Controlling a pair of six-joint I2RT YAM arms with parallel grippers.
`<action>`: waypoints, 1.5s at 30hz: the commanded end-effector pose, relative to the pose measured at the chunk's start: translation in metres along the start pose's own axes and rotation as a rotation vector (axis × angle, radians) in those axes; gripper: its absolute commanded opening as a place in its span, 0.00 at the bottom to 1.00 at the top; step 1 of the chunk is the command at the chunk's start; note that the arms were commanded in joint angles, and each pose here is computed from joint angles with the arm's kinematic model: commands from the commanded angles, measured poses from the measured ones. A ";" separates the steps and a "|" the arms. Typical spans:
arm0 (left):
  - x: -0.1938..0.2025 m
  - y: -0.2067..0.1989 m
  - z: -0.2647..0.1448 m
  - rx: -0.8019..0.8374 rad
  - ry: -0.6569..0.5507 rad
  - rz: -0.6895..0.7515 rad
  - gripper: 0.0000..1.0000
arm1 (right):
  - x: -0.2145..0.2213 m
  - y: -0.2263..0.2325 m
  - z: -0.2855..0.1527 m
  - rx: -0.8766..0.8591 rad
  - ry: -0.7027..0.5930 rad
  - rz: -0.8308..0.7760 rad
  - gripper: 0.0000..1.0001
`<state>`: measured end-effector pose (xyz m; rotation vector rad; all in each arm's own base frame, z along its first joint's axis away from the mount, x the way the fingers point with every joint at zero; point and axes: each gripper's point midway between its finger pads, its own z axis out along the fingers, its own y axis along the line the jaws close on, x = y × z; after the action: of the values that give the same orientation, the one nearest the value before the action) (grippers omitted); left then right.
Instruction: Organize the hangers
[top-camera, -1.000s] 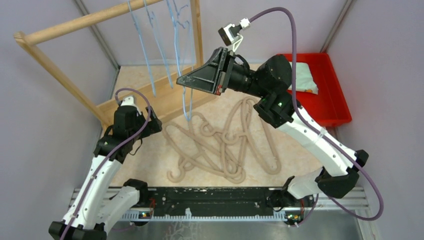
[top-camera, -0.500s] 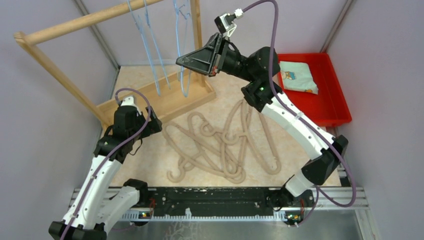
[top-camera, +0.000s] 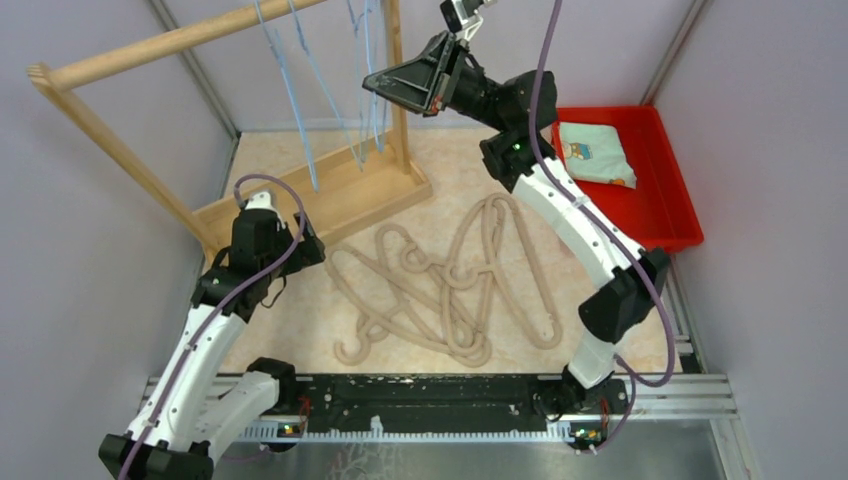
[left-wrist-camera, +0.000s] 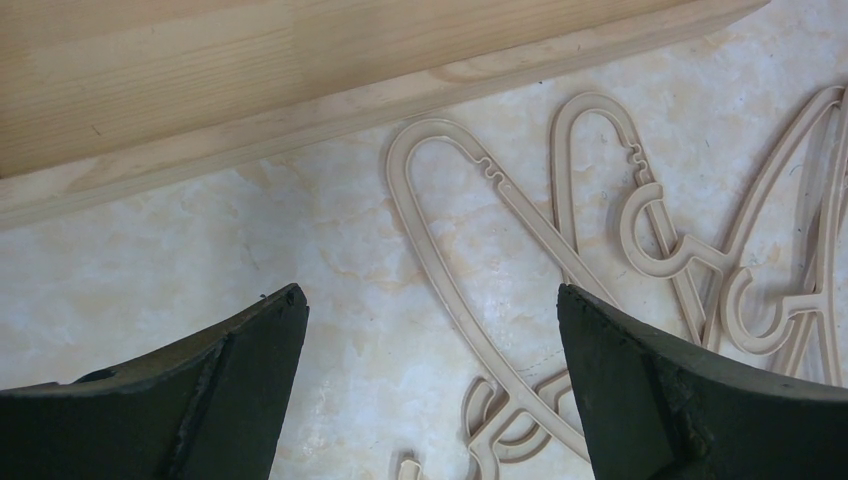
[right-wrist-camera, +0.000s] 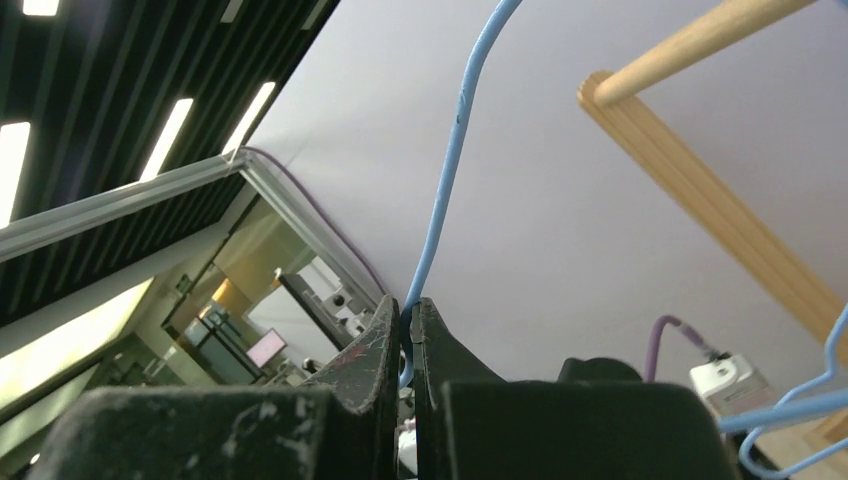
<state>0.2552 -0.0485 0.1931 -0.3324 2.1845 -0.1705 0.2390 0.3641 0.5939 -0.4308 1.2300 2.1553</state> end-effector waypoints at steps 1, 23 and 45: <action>-0.005 0.002 0.005 -0.013 -0.021 0.004 0.99 | -0.015 -0.009 0.004 -0.056 0.021 -0.057 0.00; -0.021 0.009 0.012 -0.069 -0.040 0.048 0.99 | -0.061 -0.110 -0.022 -0.041 -0.051 0.049 0.00; -0.031 0.010 0.015 -0.092 -0.045 0.032 0.99 | -0.033 -0.136 -0.063 0.010 -0.020 0.135 0.00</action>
<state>0.2727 -0.0327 0.1852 -0.3332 2.2102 -0.0461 0.3876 0.3675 0.4521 -0.1812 1.3797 2.2918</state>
